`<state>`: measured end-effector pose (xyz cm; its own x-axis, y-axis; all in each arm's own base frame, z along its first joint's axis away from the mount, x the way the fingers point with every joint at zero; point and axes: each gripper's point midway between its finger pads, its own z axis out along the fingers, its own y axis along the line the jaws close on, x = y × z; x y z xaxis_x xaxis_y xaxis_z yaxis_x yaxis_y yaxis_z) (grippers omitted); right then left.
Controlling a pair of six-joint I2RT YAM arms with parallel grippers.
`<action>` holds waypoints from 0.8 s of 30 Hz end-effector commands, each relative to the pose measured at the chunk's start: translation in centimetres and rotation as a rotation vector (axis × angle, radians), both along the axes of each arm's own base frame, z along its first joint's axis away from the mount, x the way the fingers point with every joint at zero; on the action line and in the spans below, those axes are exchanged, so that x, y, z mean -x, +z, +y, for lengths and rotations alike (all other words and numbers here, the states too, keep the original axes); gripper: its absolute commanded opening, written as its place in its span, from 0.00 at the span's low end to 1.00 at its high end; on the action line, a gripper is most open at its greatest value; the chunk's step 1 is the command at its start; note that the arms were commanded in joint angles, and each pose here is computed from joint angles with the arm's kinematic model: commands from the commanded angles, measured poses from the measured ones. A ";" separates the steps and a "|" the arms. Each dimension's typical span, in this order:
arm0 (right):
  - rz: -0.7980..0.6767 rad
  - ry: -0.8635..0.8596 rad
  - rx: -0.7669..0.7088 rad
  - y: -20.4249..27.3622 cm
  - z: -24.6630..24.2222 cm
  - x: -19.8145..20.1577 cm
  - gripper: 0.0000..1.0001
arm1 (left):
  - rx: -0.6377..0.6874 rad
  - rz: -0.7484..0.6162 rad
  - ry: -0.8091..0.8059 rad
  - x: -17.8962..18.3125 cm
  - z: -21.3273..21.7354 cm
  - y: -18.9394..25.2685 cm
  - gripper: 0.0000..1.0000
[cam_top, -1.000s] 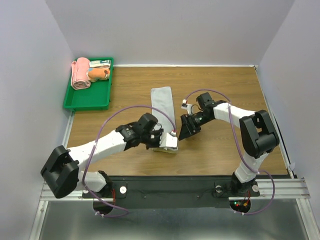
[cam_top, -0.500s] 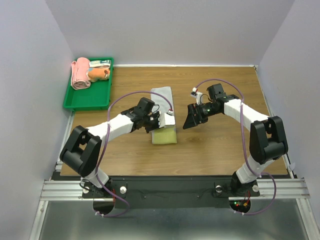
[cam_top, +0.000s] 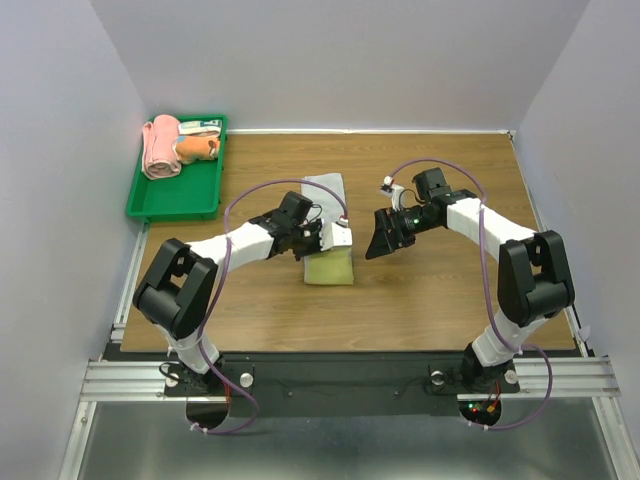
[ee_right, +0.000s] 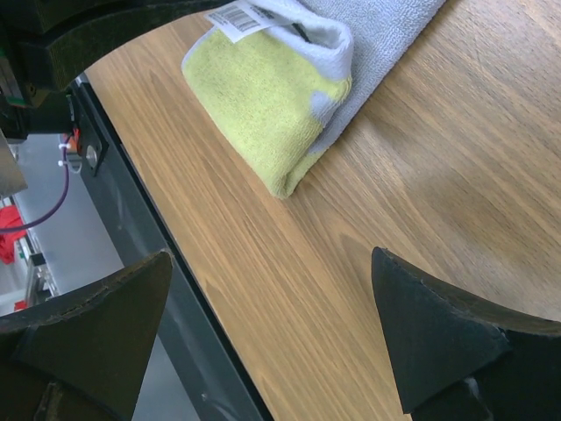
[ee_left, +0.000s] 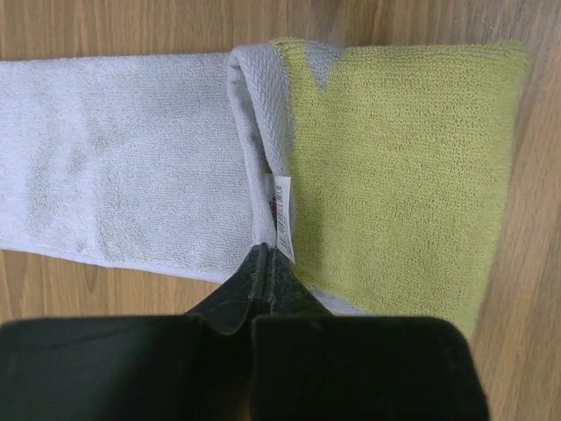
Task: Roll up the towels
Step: Fold the towel
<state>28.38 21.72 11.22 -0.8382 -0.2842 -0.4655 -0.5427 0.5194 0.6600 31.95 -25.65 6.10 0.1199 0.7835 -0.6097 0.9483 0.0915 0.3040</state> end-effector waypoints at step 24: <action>0.009 -0.002 -0.141 2.7 2.4 -2.0 0.63 | 0.160 -0.173 0.166 -3.5 3.0 11.0 0.56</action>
<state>28.18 22.27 10.91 -0.8589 -0.2737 -0.4329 -0.5117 0.4913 0.7048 35.01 -23.26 10.76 0.0622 0.7659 -0.6399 0.8994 0.2349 0.3686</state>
